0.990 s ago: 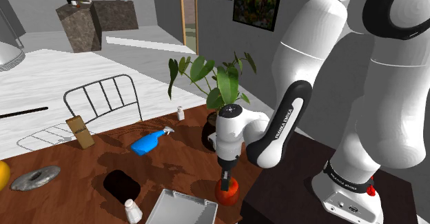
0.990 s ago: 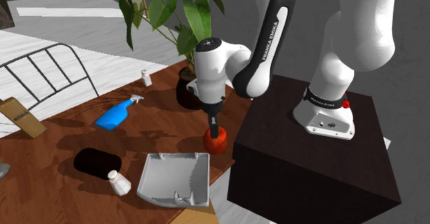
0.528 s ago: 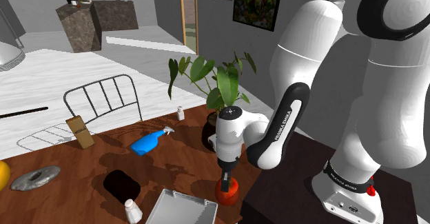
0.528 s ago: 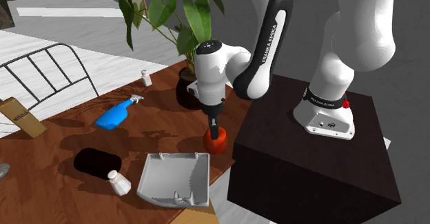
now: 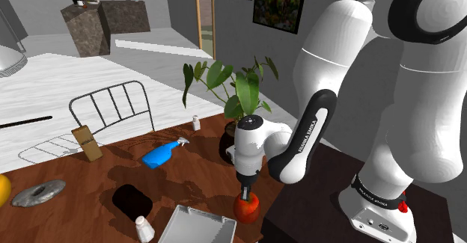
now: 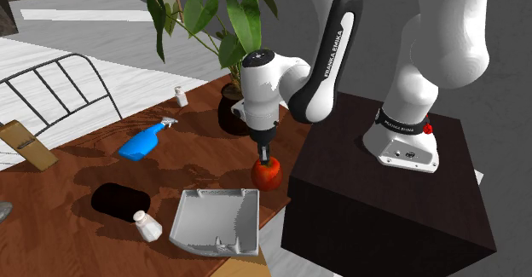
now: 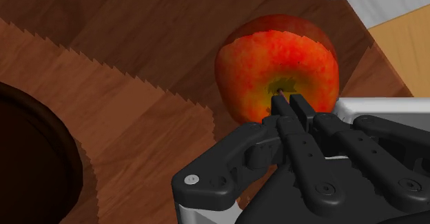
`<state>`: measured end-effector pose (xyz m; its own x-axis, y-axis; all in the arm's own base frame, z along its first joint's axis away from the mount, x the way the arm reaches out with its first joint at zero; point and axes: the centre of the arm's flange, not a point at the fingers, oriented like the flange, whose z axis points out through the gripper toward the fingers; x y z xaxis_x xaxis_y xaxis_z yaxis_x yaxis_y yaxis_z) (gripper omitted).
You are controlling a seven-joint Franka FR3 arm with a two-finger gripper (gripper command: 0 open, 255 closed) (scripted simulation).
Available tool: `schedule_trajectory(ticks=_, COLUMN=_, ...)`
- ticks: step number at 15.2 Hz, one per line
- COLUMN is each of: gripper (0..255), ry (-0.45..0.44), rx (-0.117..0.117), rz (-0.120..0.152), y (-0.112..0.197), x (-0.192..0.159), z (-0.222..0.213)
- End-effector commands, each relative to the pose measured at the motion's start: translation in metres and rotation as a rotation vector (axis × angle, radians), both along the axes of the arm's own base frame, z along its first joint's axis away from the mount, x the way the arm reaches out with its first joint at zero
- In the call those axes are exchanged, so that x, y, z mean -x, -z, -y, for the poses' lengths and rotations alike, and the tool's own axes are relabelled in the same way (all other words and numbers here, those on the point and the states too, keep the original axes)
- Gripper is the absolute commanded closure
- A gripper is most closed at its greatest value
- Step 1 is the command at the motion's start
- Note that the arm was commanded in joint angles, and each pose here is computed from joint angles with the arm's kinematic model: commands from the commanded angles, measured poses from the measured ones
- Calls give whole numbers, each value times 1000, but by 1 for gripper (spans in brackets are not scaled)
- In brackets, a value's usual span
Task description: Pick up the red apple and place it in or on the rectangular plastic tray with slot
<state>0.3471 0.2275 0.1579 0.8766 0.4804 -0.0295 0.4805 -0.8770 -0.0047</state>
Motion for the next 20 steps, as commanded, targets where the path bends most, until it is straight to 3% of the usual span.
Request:
schedule_trajectory(ticks=1, gripper=255, ry=0, rx=1, rz=-1, y=0, x=0, z=0)
schedule_trajectory(ticks=3, gripper=255, ry=0, rx=1, rz=-1, y=1, x=0, z=0)
schedule_trajectory(ticks=20, gripper=255, ry=0, rx=1, rz=-1, y=-89, x=0, z=0)
